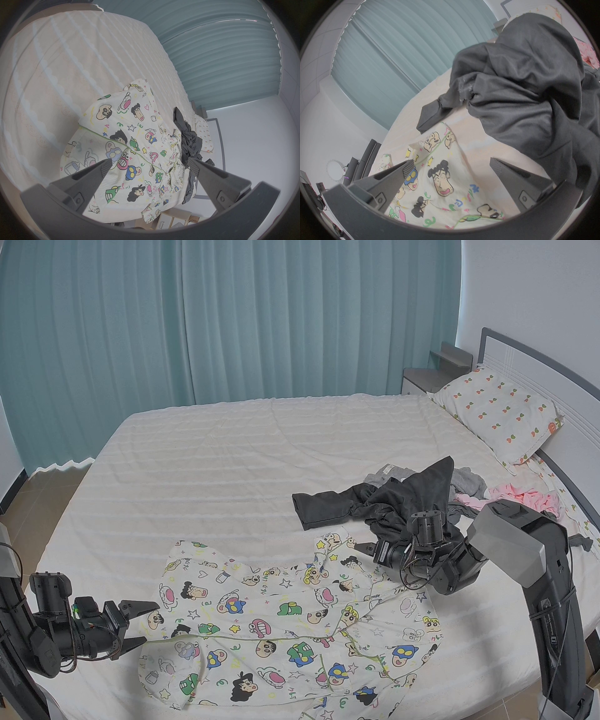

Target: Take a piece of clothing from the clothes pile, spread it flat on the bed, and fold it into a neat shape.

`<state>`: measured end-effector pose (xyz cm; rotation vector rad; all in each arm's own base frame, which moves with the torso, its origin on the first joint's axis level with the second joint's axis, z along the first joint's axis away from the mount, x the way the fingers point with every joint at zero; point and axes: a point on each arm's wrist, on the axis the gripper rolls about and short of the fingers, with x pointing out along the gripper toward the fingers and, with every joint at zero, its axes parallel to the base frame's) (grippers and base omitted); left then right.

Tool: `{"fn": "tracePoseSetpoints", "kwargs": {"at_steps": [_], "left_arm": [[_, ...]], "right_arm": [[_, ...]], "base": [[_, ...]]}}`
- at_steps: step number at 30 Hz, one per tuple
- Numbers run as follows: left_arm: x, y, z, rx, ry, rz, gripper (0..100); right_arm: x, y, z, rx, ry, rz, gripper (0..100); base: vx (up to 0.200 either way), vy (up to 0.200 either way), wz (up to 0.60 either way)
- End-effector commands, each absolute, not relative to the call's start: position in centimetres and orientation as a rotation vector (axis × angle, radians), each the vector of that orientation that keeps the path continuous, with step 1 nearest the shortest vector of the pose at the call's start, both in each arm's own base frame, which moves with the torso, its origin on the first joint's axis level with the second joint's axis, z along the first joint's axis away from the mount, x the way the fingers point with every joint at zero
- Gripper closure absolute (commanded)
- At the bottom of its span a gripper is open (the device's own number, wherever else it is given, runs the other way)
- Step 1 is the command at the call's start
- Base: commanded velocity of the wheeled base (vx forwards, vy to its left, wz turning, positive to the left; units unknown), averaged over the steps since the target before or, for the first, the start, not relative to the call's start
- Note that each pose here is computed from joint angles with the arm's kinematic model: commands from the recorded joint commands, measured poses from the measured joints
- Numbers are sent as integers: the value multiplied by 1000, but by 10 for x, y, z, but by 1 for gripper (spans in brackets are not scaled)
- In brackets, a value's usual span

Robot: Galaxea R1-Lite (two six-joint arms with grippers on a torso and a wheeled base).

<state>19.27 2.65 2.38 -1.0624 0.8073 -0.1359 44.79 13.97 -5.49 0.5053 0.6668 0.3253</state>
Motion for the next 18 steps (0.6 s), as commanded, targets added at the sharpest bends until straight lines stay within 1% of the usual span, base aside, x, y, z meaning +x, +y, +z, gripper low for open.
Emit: {"fn": "tracePoseSetpoints", "kwargs": {"at_steps": [1,14,15,18], "left_arm": [[189,26,22,-1069,823,-128,0],[189,26,22,-1069,823,-128,0],[189,26,22,-1069,823,-128,0],[189,26,22,-1069,823,-128,0]], "right_arm": [[448,141,-54,508,686,339,0],[453,145,-50,512,742,405,0],[453,146,-49,515,776,414,0],[455,146,-48,517,793,415,0]], "base": [[0,0,0],[0,0,0],[0,0,0],[0,0,0]]}}
